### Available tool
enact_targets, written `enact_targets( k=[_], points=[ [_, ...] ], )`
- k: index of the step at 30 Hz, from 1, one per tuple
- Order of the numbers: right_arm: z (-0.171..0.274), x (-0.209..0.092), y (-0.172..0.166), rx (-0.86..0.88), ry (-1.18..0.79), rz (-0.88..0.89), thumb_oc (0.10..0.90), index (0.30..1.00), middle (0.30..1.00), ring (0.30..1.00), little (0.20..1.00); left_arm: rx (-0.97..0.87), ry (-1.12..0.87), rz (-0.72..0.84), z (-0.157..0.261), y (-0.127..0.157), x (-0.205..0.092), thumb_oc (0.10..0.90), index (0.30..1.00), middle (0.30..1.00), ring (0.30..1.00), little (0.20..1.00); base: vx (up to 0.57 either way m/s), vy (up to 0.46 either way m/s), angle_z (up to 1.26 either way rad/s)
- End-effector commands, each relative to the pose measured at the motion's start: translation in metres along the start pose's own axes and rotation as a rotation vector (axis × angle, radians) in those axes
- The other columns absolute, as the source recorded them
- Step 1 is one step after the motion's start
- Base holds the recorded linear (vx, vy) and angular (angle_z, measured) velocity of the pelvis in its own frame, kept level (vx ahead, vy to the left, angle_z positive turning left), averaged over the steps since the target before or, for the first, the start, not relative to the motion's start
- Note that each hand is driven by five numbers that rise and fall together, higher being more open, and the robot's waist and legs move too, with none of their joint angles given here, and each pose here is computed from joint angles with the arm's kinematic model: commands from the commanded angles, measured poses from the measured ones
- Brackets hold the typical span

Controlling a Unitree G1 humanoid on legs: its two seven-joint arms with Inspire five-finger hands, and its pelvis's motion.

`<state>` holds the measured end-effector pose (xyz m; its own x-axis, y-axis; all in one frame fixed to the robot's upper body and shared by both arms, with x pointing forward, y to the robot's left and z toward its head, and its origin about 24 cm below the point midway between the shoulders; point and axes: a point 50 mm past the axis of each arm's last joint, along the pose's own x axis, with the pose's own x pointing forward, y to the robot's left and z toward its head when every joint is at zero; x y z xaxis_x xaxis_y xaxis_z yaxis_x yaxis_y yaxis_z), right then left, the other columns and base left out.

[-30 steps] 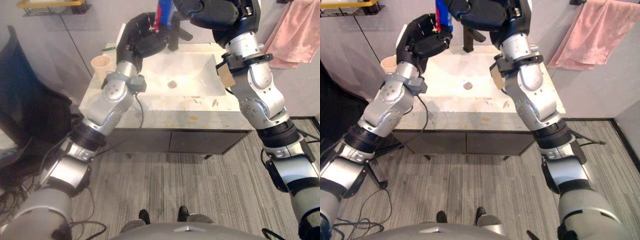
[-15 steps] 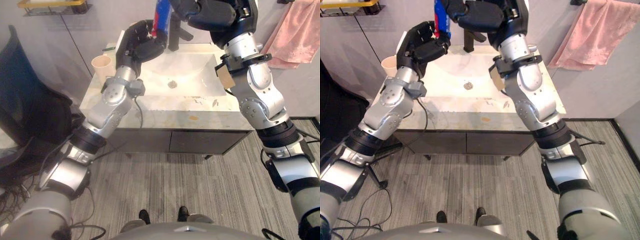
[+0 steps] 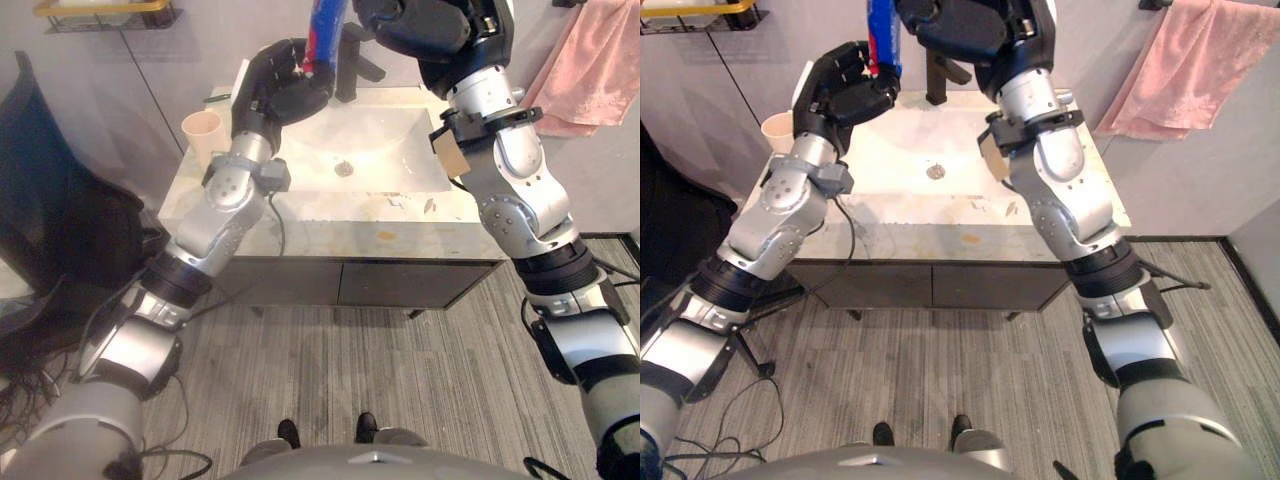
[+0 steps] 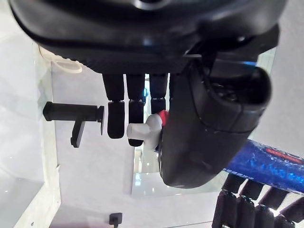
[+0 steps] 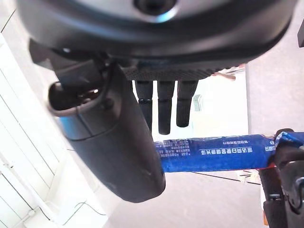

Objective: Organize the bathroom.

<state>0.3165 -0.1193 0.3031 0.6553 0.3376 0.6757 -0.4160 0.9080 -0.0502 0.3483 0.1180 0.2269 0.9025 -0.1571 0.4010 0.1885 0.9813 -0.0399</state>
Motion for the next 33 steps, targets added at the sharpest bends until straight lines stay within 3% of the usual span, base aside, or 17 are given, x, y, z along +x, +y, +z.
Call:
enact_targets(
  k=[1, 33],
  points=[
    [0.028, 0.018, 0.012, 0.04, -0.156, 0.048, 0.8, 0.9, 0.9, 0.9, 0.9, -0.005, -0.247, 0.016, 0.052, 0.003, 0.018, 0.4, 0.3, 0.3, 0.3, 0.3, 0.0, 0.0, 0.0],
    [0.018, 0.013, 0.014, 0.048, -0.094, 0.085, 0.8, 0.9, 0.9, 0.9, 0.9, 0.02, -0.236, 0.037, 0.051, 0.009, 0.021, 0.4, 0.3, 0.3, 0.3, 0.3, 0.0, 0.0, 0.0]
  ],
)
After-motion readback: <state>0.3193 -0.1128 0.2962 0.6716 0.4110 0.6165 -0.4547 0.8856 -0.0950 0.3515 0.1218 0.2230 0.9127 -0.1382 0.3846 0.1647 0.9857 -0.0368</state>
